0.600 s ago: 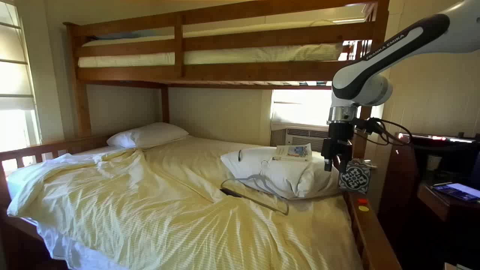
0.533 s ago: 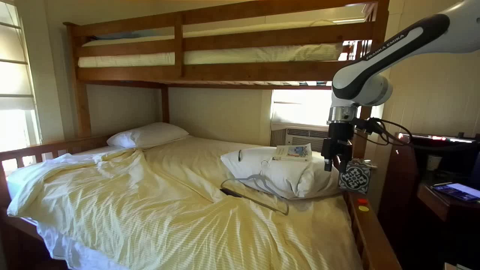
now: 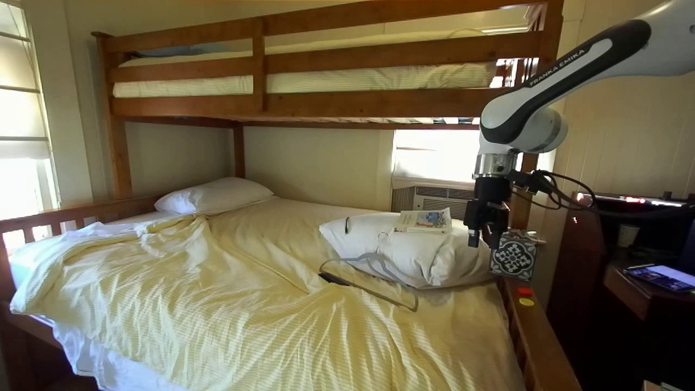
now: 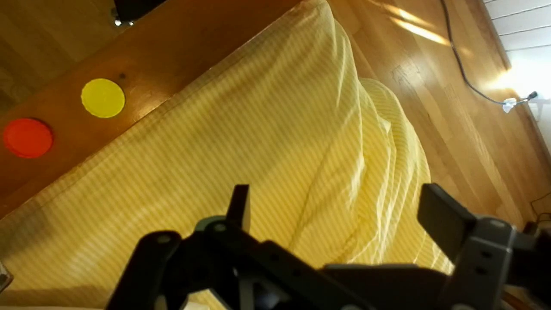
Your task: Put the black object on the white book
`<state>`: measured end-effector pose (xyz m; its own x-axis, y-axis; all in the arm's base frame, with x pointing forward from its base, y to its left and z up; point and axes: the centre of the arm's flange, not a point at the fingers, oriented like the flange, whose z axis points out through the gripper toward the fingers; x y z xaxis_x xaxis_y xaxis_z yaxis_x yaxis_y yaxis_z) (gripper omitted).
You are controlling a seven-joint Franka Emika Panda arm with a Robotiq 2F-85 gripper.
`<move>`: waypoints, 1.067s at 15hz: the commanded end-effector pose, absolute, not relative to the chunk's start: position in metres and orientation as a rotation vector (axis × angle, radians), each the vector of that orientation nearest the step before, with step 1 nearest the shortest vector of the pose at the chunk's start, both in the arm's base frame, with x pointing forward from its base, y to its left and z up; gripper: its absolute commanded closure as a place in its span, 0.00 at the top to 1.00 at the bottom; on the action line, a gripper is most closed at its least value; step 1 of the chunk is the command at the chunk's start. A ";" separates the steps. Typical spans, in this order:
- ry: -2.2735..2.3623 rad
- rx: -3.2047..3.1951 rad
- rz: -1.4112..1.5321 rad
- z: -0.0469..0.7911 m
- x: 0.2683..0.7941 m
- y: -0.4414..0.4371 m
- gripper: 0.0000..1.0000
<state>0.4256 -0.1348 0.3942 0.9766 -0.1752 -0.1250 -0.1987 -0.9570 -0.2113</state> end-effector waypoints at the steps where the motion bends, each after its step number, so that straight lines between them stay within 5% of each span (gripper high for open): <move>1: 0.180 -2.983 0.071 0.402 0.462 -0.138 1.00; 14: -0.274 -3.228 -0.011 0.415 0.621 -0.174 1.00; 16: -0.234 -3.210 -0.043 0.410 0.594 -0.165 1.00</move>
<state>0.5941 -0.1650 0.4103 0.9892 0.1454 0.0206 0.1434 -0.9865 0.0793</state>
